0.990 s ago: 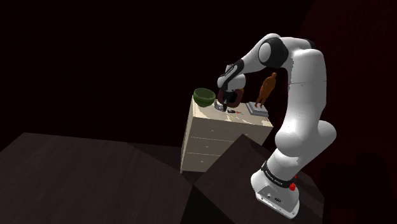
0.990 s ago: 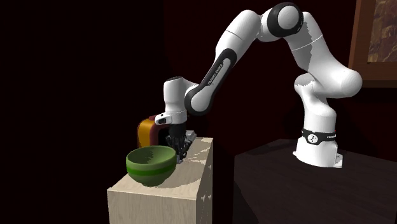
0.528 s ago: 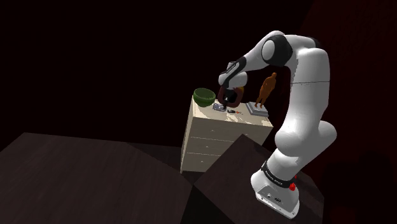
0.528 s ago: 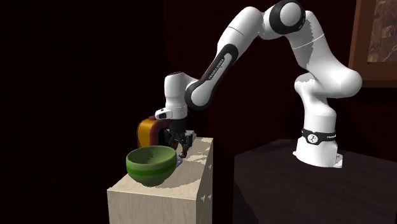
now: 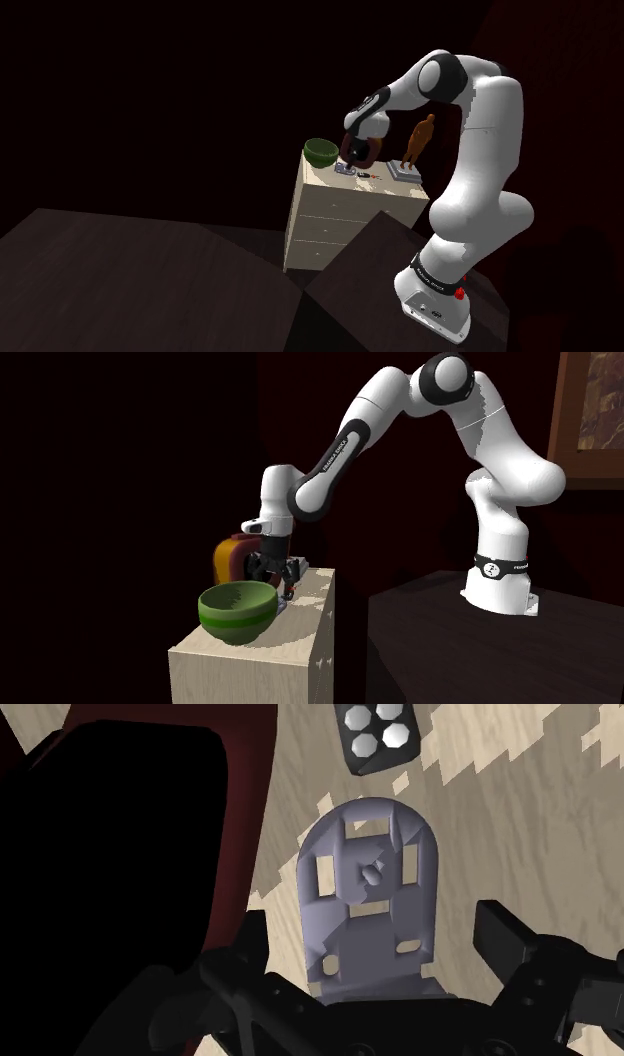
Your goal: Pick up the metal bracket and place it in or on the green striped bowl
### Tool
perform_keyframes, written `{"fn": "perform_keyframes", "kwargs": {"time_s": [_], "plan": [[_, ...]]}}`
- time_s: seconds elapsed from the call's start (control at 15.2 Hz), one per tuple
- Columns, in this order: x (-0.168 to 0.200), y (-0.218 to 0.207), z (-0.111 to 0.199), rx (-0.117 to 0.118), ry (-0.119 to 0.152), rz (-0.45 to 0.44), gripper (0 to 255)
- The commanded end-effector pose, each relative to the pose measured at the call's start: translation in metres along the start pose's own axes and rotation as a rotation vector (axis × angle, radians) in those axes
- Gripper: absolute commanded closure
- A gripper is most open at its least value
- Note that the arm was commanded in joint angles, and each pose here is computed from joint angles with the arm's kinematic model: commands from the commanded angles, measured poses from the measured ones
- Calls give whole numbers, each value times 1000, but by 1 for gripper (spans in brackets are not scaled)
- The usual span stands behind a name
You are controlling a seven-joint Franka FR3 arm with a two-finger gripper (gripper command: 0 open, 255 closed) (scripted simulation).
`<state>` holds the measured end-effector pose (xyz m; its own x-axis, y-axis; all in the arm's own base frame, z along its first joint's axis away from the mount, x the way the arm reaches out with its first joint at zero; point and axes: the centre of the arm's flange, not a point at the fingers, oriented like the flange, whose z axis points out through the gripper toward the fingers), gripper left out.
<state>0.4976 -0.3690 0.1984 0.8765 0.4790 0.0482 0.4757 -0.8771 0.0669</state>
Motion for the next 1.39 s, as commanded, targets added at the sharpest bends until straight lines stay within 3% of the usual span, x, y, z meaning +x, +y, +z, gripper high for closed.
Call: {"fn": "perform_keyframes", "kwargs": {"time_s": [0.0,0.59,0.66,1.25,1.32], "plan": [[-7,7,9,-21,4,9,0],[-7,8,17,-22,4,9,0],[-8,9,19,-21,4,9,255],[1,10,18,-27,12,-2,255],[1,10,18,-27,12,-2,0]]}}
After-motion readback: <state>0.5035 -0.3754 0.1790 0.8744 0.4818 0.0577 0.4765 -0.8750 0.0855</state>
